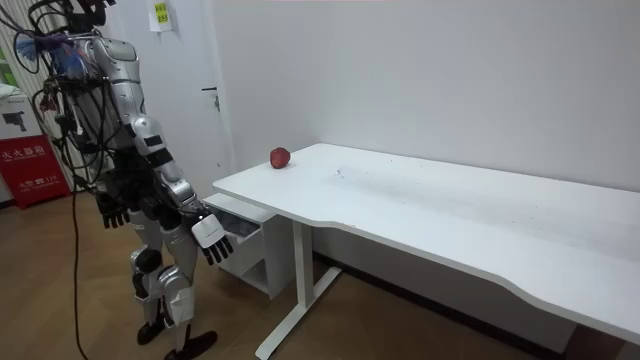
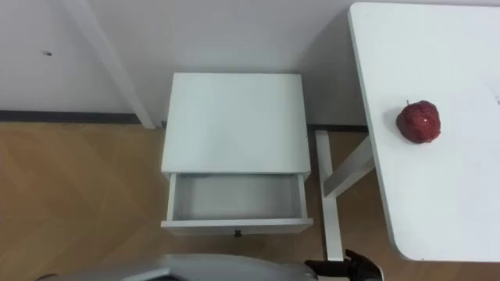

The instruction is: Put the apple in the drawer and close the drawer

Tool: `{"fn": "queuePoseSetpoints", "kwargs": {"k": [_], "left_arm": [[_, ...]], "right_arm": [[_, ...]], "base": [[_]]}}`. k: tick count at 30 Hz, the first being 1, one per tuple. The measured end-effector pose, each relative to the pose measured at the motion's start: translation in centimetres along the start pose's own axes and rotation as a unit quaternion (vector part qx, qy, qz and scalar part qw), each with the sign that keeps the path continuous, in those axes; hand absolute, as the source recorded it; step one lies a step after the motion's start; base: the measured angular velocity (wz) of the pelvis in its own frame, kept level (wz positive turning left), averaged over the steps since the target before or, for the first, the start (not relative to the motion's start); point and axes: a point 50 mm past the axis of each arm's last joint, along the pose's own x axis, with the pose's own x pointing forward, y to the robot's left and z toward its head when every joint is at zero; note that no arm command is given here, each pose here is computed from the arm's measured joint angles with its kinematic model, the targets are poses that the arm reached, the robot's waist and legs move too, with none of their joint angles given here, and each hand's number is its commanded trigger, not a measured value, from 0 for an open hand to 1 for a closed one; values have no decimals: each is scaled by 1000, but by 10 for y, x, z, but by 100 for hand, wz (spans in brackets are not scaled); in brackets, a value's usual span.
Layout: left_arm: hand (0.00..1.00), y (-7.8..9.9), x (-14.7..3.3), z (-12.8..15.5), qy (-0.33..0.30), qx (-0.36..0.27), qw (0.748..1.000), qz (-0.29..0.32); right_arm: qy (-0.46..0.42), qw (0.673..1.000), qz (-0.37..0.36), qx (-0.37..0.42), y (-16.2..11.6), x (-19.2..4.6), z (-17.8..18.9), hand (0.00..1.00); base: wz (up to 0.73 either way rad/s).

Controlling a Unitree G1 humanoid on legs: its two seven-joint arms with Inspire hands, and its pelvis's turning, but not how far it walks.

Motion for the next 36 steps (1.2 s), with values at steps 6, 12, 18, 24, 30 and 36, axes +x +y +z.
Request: {"fn": "queuePoseSetpoints", "kwargs": {"k": [6, 12, 18, 24, 30, 36], "left_arm": [[0, -2, 1, 10, -11, -2, 1000, 1], [0, 2, 1, 9, -11, -33, 999, 18], [0, 9, -1, -10, 13, -102, 994, 42], [0, 16, -1, -16, 23, -138, 988, 59], [0, 23, -1, -14, 20, -138, 988, 67], [0, 38, -1, -10, 7, -134, 988, 82]], "right_arm": [[-1, 1000, -5, 19, 0, 0, 1, 0], [19, 976, -29, 215, -4, -1, -12, 0], [11, 840, -88, 536, -21, -6, -29, 0], [-19, 638, -118, 761, -35, -7, -27, 0], [-35, 567, -121, 814, -44, -7, -8, 0], [-74, 540, -110, 831, -59, -10, 27, 0]], "base": [[-4], [-6], [-3], [-11], [-2], [2]]}}
